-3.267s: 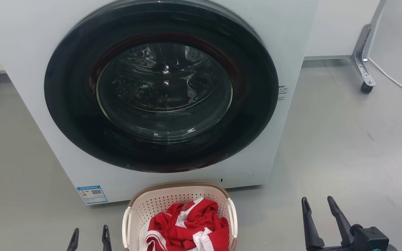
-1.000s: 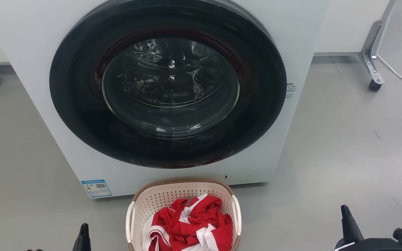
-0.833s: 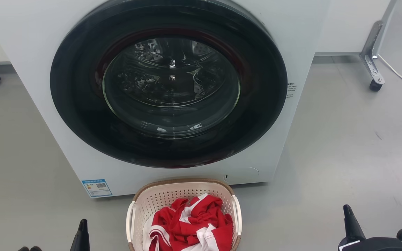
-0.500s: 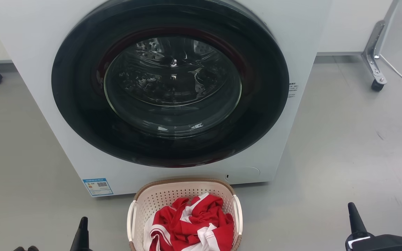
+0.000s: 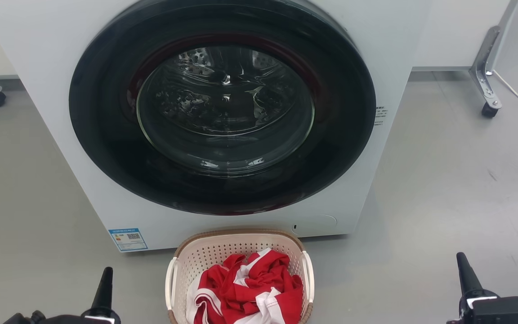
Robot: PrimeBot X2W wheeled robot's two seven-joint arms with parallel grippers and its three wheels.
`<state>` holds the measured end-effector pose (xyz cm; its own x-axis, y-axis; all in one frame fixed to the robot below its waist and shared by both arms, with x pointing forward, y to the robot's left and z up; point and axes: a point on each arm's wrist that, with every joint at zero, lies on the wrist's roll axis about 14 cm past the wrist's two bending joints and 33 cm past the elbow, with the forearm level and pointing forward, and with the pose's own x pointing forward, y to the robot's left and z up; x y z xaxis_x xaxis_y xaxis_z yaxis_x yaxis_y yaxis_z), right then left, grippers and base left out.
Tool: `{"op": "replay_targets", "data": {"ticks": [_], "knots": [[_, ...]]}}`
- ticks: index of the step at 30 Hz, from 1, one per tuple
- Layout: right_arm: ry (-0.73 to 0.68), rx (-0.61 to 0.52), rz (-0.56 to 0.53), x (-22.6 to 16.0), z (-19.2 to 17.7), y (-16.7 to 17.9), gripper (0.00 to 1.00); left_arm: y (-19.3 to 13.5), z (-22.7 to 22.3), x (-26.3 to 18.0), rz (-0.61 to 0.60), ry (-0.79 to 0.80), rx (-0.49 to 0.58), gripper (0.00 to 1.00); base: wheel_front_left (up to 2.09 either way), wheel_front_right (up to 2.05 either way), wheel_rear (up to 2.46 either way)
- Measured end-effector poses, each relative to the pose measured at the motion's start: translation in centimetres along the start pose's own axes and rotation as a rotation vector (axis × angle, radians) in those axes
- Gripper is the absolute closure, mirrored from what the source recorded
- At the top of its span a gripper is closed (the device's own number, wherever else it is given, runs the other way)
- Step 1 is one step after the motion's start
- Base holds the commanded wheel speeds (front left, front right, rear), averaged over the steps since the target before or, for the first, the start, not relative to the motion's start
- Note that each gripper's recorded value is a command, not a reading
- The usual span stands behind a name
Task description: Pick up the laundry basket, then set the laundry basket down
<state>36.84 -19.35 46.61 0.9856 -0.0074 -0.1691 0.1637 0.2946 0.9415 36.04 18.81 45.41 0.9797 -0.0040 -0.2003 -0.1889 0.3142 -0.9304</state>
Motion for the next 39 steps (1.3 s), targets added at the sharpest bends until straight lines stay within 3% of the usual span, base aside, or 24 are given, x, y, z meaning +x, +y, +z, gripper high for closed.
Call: {"op": "replay_targets", "data": {"ticks": [21, 39], "knots": [[-0.023, 0.302, 0.072, 0.8, 1.5, 1.0, 1.0, -2.5, 1.2, 1.3, -0.112, 0.0, -0.306, 1.0, 0.0, 0.0, 0.0], [-0.024, 0.304, 0.083, 1.0, 1.6, 1.4, 1.0, -2.5, 1.1, 1.3, -0.11, -0.001, -0.321, 1.0, 0.0, 0.0, 0.0]]}}
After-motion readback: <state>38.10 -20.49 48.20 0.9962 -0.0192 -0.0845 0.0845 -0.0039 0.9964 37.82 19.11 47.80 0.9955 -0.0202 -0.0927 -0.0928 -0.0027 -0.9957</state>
